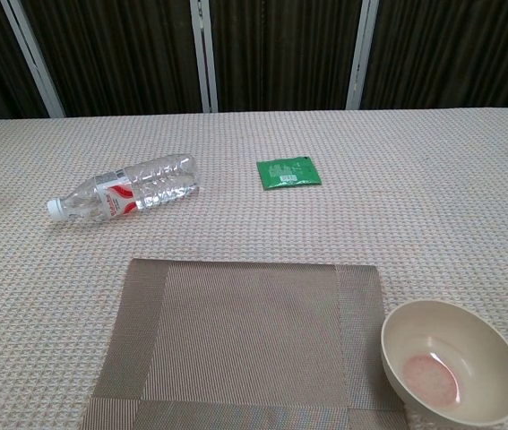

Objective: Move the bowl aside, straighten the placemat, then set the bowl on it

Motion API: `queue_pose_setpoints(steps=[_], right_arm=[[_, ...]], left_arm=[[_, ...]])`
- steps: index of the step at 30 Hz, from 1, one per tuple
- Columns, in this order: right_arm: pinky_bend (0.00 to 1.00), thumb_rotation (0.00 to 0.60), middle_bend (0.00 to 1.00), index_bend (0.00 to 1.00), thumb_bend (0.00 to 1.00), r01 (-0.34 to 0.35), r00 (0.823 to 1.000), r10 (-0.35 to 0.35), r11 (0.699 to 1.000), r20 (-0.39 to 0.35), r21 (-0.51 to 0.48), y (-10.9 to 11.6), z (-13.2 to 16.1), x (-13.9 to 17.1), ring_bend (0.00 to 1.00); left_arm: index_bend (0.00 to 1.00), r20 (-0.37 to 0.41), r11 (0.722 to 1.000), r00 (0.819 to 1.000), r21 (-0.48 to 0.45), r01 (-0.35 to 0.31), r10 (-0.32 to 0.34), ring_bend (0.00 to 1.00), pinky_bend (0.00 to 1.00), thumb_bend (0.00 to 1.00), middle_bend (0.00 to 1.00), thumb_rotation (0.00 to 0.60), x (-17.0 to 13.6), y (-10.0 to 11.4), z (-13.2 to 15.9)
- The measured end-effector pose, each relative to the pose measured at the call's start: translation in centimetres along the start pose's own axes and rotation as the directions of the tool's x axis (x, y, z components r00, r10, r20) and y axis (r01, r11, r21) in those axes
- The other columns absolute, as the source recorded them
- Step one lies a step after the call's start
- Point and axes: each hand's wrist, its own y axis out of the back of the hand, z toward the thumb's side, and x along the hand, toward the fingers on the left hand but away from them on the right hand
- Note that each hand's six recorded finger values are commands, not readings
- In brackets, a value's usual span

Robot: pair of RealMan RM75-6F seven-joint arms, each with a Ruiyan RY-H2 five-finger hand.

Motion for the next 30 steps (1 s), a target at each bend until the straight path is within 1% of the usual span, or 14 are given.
queue_pose_setpoints(steps=[1, 2, 3, 5, 6, 9, 14, 20, 23, 24, 27, 30], right_arm=[[0.0, 0.6, 0.0, 0.09, 0.0, -0.04, 0.999, 0.04, 0.999, -0.031, 0.005, -0.8, 0.5, 0.1, 0.0], [0.0, 0.6, 0.0, 0.09, 0.0, -0.089, 0.994, 0.09, 0.996, -0.066, 0.012, -1.9, 1.1, 0.1, 0.0], [0.0, 0.6, 0.0, 0.1, 0.0, -0.122, 0.988, 0.124, 0.992, -0.091, 0.019, -2.6, 1.5, 0.1, 0.0], [0.0, 0.6, 0.0, 0.1, 0.0, -0.173, 0.974, 0.178, 0.984, -0.141, 0.043, -4.0, 2.3, -0.1, 0.0], [0.0, 0.6, 0.0, 0.11, 0.0, -0.181, 0.97, 0.187, 0.982, -0.154, 0.056, -4.4, 2.5, -0.2, 0.0], [0.0, 0.6, 0.0, 0.12, 0.0, -0.179, 0.966, 0.195, 0.978, -0.172, 0.104, -5.1, 2.8, -0.6, 0.0], [0.0, 0.6, 0.0, 0.17, 0.0, -0.152, 0.964, 0.185, 0.973, -0.192, 0.171, -6.6, 3.6, -1.8, 0.0], [0.0, 0.6, 0.0, 0.18, 0.0, -0.16, 0.958, 0.2, 0.967, -0.204, 0.197, -8.1, 3.9, -2.6, 0.0], [0.0, 0.6, 0.0, 0.23, 0.01, -0.167, 0.954, 0.212, 0.963, -0.21, 0.213, -8.7, 4.1, -2.8, 0.0], [0.0, 0.6, 0.0, 0.26, 0.03, -0.169, 0.953, 0.216, 0.961, -0.211, 0.219, -8.9, 4.1, -2.8, 0.0], [0.0, 0.6, 0.0, 0.31, 0.11, -0.177, 0.95, 0.229, 0.955, -0.213, 0.237, -9.6, 4.3, -3.1, 0.0], [0.0, 0.6, 0.0, 0.36, 0.23, -0.181, 0.948, 0.235, 0.953, -0.213, 0.243, -10.3, 4.5, -3.4, 0.0]], left_arm=[[0.0, -0.004, 1.0, 1.0, 0.0, 0.0, 0.0, 0.0, 0.0, 0.07, 0.0, 0.6, 0.1, 0.0, -0.1], [0.0, -0.008, 1.0, 1.0, 0.0, -0.001, 0.001, 0.0, 0.0, 0.07, 0.0, 0.6, 0.2, 0.0, -0.1], [0.0, -0.012, 1.0, 1.0, 0.002, -0.002, 0.002, 0.0, 0.0, 0.07, 0.0, 0.6, 0.3, 0.0, -0.2], [0.0, -0.016, 1.0, 1.0, 0.004, 0.0, 0.0, 0.0, 0.0, 0.07, 0.0, 0.6, 0.4, -0.1, -0.2], [0.0, -0.017, 1.0, 1.0, 0.005, 0.003, -0.003, 0.0, 0.0, 0.07, 0.0, 0.6, 0.4, -0.2, -0.2], [0.0, -0.017, 1.0, 1.0, 0.011, 0.014, -0.014, 0.0, 0.0, 0.07, 0.0, 0.6, 0.5, -0.5, -0.1], [0.0, -0.018, 1.0, 1.0, 0.007, 0.015, -0.014, 0.0, 0.0, 0.07, 0.0, 0.6, 0.5, -0.6, -0.1], [0.0, -0.018, 1.0, 1.0, 0.004, 0.017, -0.017, 0.0, 0.0, 0.07, 0.0, 0.6, 0.4, -0.6, -0.1], [0.0, -0.018, 1.0, 1.0, 0.001, 0.015, -0.015, 0.0, 0.0, 0.07, 0.0, 0.6, 0.5, -0.5, -0.1], [0.0, -0.018, 1.0, 1.0, 0.001, 0.014, -0.014, 0.0, 0.0, 0.07, 0.0, 0.6, 0.5, -0.5, -0.1], [0.0, -0.019, 1.0, 1.0, -0.002, 0.015, -0.015, 0.0, 0.0, 0.07, 0.0, 0.6, 0.5, -0.5, -0.1], [0.0, -0.019, 1.0, 1.0, -0.003, 0.016, -0.016, 0.0, 0.0, 0.07, 0.0, 0.6, 0.5, -0.4, -0.2]])
